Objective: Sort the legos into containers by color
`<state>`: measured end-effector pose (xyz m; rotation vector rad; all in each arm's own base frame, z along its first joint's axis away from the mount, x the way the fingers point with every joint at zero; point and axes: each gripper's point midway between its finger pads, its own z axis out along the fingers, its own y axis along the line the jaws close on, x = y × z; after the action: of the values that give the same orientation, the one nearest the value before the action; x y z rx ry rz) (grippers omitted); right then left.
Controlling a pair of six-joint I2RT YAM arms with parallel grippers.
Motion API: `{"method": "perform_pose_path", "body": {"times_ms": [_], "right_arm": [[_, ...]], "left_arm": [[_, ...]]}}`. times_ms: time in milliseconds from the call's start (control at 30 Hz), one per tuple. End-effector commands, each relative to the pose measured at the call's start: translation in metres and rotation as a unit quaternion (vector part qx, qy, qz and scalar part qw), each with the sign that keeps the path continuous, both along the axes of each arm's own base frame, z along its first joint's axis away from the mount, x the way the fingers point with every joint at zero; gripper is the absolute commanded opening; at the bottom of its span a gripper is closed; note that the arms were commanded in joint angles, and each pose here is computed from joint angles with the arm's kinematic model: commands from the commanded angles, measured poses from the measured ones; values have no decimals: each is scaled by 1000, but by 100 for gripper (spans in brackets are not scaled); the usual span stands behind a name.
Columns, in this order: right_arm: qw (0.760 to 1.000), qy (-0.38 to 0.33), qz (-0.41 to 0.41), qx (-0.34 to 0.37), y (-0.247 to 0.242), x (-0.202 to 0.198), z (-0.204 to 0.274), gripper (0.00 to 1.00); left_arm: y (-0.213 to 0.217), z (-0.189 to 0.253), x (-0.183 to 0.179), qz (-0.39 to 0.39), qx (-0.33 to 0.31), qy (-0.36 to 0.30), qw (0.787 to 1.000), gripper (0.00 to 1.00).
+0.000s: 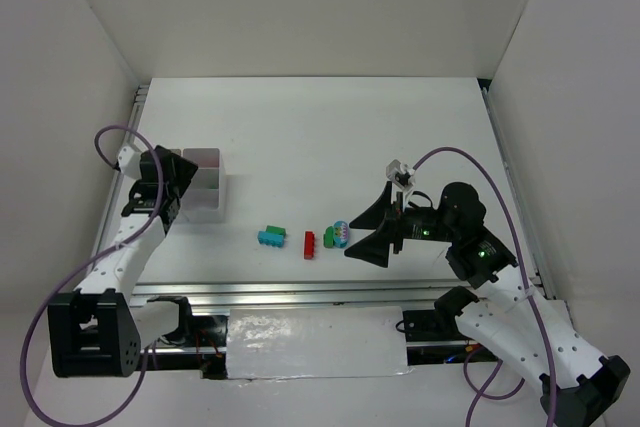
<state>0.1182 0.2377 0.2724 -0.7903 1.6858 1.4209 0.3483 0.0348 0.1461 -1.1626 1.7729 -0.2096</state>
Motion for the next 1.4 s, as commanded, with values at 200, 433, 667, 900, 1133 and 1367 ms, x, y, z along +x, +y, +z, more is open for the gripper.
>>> {"method": "perform_pose_path", "body": {"times_ms": [200,433,667,900,1133,1367], "right_arm": [[1000,-7,-23,4,0,9,4,100],[964,82,-252,-25,-33,63,4,99],[928,105,-355,-47,-62,80,11,99],[929,110,-348,-56,-61,78,3,98],[930,111,-344,-63,-60,77,-4,98],[932,113,-339,-67,-57,78,-9,98]], "left_arm": [[-39,62,-4,-117,31,-43,992,88],[-144,76,-36,-259,100,13,961,93],[-243,18,-87,-356,131,95,920,78],[-294,-31,-111,-415,142,147,887,79],[-314,-65,-116,-439,147,179,868,72],[-325,-84,-116,-450,143,193,860,64]]}}
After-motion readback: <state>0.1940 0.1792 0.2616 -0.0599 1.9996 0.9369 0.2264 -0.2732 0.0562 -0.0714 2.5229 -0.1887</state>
